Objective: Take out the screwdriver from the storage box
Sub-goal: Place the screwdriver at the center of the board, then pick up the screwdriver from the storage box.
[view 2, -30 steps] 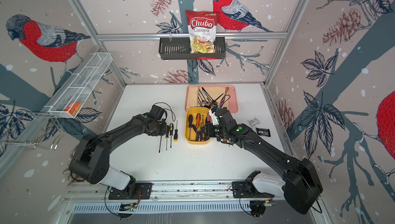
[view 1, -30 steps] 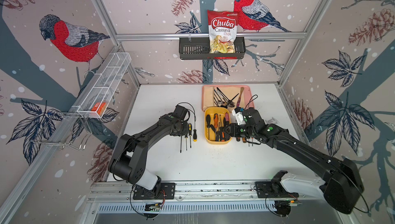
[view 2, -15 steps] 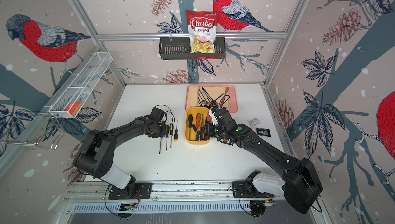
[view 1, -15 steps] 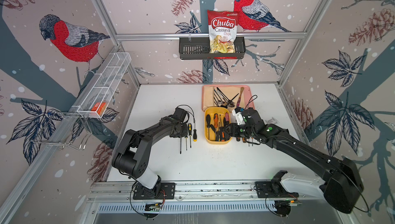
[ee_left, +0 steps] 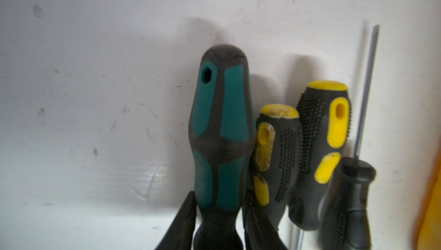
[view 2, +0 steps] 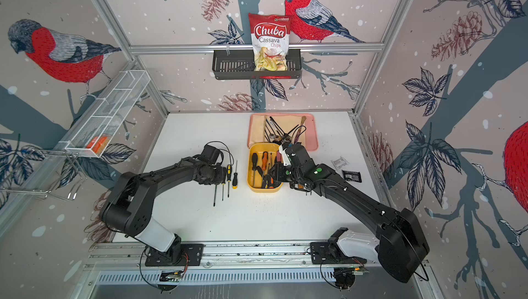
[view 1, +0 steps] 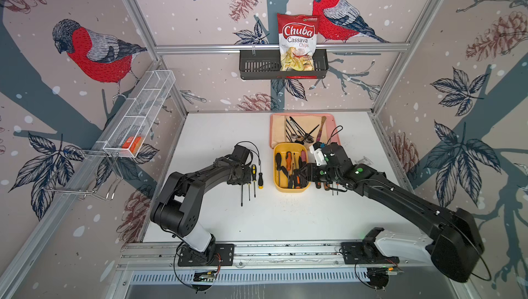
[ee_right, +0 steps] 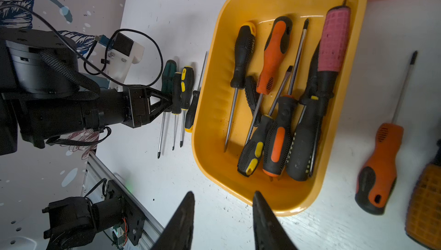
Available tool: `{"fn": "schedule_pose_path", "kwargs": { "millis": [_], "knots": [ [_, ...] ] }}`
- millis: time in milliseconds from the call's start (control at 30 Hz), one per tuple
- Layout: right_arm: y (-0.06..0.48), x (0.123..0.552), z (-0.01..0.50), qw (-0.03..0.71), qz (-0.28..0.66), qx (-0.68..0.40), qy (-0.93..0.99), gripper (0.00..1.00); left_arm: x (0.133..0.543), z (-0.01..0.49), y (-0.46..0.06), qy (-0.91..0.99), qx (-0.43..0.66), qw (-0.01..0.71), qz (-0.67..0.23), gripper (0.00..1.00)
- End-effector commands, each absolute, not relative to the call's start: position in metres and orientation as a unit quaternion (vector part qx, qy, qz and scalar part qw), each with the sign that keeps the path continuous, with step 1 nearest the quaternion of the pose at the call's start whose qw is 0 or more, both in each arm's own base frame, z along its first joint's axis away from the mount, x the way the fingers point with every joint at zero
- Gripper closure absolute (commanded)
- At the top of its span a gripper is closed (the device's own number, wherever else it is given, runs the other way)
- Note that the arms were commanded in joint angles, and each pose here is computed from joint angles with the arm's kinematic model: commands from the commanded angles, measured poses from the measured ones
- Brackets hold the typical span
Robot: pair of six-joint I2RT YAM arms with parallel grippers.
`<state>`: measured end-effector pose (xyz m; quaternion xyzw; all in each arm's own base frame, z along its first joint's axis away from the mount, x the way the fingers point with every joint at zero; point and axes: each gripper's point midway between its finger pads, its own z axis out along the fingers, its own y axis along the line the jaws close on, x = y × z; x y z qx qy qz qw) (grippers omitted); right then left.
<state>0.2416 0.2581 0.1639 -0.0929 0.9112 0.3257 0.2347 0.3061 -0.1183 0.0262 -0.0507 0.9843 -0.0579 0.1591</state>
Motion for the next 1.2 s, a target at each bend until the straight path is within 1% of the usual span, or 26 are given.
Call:
{"fn": "schedule_pose_path", "kwargs": {
  "millis": [0, 133, 300, 567, 833, 1167],
  "knots": [
    [0.257, 0.246, 0.167, 0.244, 0.314, -0.096, 0.912, 0.59, 0.307, 0.036, -0.119, 0.982, -0.058, 0.167, -0.065, 0.64],
    [0.257, 0.252, 0.172, 0.246, 0.304, -0.087, 0.916, 0.58, 0.307, 0.053, -0.121, 0.979, -0.057, 0.177, -0.077, 0.62],
    [0.258, 0.267, 0.159, 0.227, 0.267, -0.067, 0.934, 0.57, 0.304, 0.075, -0.129, 0.975, -0.052, 0.19, -0.107, 0.62],
    [0.263, 0.298, 0.137, 0.192, 0.19, -0.041, 0.962, 0.57, 0.288, 0.12, -0.164, 0.954, -0.019, 0.214, -0.209, 0.61],
    [0.28, 0.318, 0.125, 0.178, 0.178, -0.041, 0.967, 0.57, 0.275, 0.153, -0.178, 0.94, -0.001, 0.233, -0.249, 0.6],
    [0.291, 0.337, 0.105, 0.161, 0.155, -0.036, 0.974, 0.57, 0.266, 0.178, -0.19, 0.927, 0.014, 0.242, -0.285, 0.58]
  ]
}}
